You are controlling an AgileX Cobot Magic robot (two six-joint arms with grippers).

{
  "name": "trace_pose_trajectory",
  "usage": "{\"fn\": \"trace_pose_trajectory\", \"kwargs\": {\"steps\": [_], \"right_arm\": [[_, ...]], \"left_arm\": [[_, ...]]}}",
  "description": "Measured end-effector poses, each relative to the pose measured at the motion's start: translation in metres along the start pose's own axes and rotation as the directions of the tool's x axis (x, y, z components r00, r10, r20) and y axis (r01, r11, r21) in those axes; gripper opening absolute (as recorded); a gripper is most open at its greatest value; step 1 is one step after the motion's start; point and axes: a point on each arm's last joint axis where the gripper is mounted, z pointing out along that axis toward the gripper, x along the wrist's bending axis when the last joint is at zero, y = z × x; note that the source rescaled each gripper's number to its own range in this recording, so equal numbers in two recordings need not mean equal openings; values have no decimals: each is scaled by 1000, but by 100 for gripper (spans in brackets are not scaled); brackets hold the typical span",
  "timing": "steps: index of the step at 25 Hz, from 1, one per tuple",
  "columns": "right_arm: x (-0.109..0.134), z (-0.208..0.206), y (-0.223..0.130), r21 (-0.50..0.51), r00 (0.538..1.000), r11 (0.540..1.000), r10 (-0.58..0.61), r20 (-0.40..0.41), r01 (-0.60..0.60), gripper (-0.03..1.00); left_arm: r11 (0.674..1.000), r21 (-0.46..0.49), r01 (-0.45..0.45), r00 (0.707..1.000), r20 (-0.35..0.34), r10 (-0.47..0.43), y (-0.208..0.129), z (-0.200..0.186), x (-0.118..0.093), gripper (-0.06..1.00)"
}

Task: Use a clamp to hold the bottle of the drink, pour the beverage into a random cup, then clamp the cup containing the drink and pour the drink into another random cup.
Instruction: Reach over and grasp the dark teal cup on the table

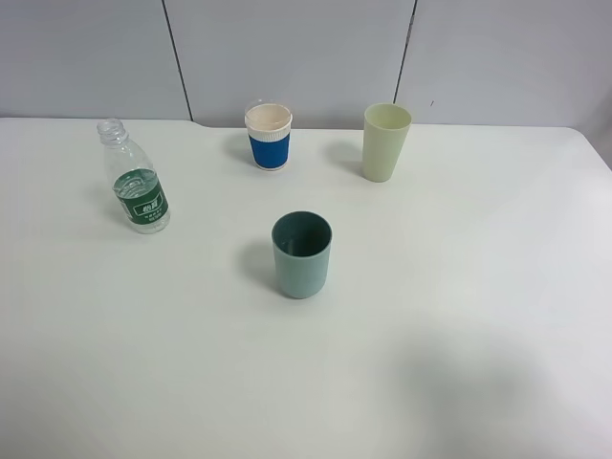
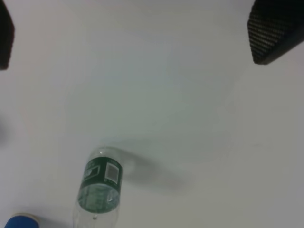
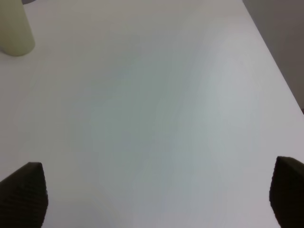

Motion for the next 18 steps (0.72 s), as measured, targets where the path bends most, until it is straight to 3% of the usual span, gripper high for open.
{"fn": "trace_pose_trajectory", "kwargs": {"steps": [8,14,18], "right_arm": [[0,0,0,0,1000,1000,-1,2,1,97],[-3,0,0,-2,999,1000,8,38,-7,79],[-4,0,0,-2,999,1000,8,39,-7,77]], "left_arm": [[1000,0,0,1000,0,0,0,0,0,100],[1000,0,0,1000,0,0,0,0,0,100],[1000,0,0,1000,0,0,0,0,0,100]]}}
